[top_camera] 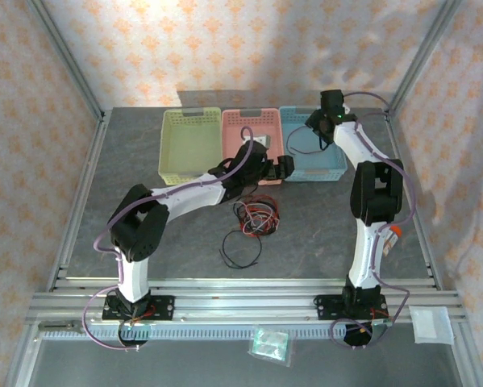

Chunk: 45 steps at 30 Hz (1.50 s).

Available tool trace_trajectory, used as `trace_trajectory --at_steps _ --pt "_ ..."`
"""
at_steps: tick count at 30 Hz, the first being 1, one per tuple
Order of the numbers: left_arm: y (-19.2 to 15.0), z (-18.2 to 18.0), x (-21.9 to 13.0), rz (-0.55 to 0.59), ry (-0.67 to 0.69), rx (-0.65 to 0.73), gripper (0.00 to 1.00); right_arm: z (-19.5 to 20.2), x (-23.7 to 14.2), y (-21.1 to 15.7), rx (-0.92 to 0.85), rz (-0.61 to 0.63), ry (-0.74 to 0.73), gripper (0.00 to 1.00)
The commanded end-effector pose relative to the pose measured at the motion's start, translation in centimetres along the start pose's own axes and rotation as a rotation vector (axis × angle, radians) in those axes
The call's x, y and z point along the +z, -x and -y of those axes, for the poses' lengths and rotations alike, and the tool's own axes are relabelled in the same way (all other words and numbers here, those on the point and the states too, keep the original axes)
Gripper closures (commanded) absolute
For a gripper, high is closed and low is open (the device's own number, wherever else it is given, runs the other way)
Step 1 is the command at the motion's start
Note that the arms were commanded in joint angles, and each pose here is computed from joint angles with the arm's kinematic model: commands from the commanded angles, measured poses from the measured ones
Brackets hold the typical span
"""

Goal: Untangle the cables

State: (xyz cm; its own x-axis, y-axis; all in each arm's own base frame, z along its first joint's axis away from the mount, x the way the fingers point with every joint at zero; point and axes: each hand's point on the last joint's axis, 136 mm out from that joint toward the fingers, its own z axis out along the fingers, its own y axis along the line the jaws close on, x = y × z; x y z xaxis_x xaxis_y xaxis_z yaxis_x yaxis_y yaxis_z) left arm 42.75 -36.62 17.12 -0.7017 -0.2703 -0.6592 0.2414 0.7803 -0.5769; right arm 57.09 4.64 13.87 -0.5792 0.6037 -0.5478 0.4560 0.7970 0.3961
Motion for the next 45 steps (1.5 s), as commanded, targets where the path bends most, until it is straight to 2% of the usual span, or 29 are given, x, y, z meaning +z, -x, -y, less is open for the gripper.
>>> trace_trajectory --at_steps 1,6,12,16,21,25,32,34,36,40,42,45 --pt "0.0 -0.4 0.8 0.0 0.032 -0.024 0.02 1.3 -2.7 0.8 -0.067 0.068 -0.084 0.4" --pt "-1.0 -0.4 0.2 -0.03 0.054 0.01 0.02 0.4 -6.2 -0.2 -0.128 0.133 -0.062 0.39" --pt "-3.3 -2.0 -4.8 -0.066 0.092 0.077 0.02 -2.1 -11.7 -4.1 -0.107 0.156 0.128 0.42" --pt "-5.3 -4.1 -8.1 -0.095 0.125 0.089 0.03 -3.7 -14.7 -8.4 -0.19 0.14 0.181 0.43" --pt "-6.2 -7.3 -12.2 -0.039 0.168 0.017 0.06 -4.0 -16.8 -14.3 -0.281 0.075 0.247 0.46" --pt "-6.2 -9.7 -14.7 0.022 0.15 -0.091 0.06 -4.8 -18.0 -19.2 -0.425 0.03 0.341 0.45" --pt "-6.9 -11.3 -17.0 0.055 0.056 -0.218 0.05 -6.5 -18.8 -28.6 -0.712 -0.182 0.44 0.45" --pt "-7.1 -11.7 -17.3 0.064 0.029 -0.256 0.05 -6.4 -18.7 -30.0 -0.783 -0.214 0.407 0.47" --pt "-7.2 -11.8 -17.5 0.07 0.004 -0.278 0.05 -5.8 -18.1 -30.2 -0.782 -0.216 0.319 0.49" --pt "-7.9 -11.7 -17.4 0.053 -0.034 -0.296 0.06 -3.0 -17.4 -29.4 -0.628 -0.178 0.043 0.49" --pt "-8.2 -11.7 -17.3 0.046 -0.065 -0.327 0.05 -2.2 -17.8 -29.7 -0.57 -0.173 -0.034 0.47" --pt "-8.4 -11.6 -17.1 0.048 -0.136 -0.386 0.05 -2.5 -18.9 -31.1 -0.566 -0.176 -0.074 0.43"
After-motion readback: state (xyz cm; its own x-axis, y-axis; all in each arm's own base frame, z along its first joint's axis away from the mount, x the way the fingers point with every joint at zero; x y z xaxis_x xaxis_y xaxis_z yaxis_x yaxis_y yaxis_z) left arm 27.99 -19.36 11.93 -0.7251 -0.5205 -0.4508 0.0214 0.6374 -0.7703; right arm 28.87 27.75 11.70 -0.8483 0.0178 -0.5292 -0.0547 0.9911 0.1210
